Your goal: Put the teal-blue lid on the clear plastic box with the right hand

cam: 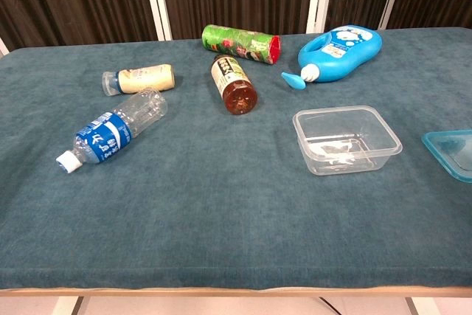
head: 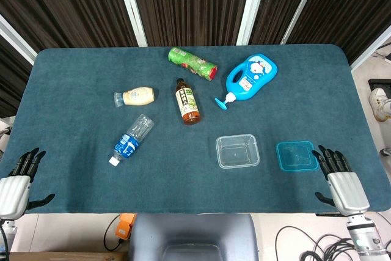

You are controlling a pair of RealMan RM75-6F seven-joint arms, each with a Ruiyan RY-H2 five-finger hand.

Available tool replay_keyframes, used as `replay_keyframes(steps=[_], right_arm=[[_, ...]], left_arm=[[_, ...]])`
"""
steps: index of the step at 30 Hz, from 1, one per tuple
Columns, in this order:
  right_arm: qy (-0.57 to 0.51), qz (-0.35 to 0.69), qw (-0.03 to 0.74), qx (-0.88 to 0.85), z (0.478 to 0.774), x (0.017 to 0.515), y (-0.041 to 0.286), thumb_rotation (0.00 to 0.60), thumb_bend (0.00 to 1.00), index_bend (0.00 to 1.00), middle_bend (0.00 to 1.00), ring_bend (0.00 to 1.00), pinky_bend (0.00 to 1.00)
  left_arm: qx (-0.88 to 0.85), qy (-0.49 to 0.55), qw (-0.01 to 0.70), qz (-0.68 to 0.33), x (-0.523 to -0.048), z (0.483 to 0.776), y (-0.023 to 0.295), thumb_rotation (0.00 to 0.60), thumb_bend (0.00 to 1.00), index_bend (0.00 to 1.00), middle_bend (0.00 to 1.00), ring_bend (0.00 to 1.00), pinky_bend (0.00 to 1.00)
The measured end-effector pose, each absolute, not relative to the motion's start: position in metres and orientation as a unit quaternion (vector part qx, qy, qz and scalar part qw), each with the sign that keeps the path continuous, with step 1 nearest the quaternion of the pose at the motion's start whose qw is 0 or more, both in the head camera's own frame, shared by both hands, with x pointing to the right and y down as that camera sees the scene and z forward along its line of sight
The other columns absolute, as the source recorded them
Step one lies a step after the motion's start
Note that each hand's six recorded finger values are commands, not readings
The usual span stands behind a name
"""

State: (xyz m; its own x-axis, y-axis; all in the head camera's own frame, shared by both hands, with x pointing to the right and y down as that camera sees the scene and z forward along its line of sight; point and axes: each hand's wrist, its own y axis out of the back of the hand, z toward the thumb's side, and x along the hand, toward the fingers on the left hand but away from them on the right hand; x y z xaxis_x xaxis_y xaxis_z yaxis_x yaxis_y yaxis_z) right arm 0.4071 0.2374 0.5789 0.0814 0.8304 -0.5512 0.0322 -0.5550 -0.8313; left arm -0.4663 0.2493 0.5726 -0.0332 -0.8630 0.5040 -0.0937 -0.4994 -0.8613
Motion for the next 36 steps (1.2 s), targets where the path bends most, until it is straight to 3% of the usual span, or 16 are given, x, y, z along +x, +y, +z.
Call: replay_keyframes(steps=[15,36], right_arm=[[-0.313,0.615,0.322,-0.648,0.590,0.416,0.223,0.600,0.28,0.00,0.00,0.00,0.08],[-0.155,0.665,0.261,-0.682,0.670,0.416,0.146,0.600,0.29,0.00,0.00,0.00,0.06]], left_arm=[[-0.635,0.390,0.311,-0.590,-0.457,0.570,0.250,0.600,0.37,0.08,0.05,0.02,0.34],[-0.643,0.396,0.301,-0.582,-0.456,0.565,0.251,0.600,0.37,0.14,0.07,0.04,0.34]])
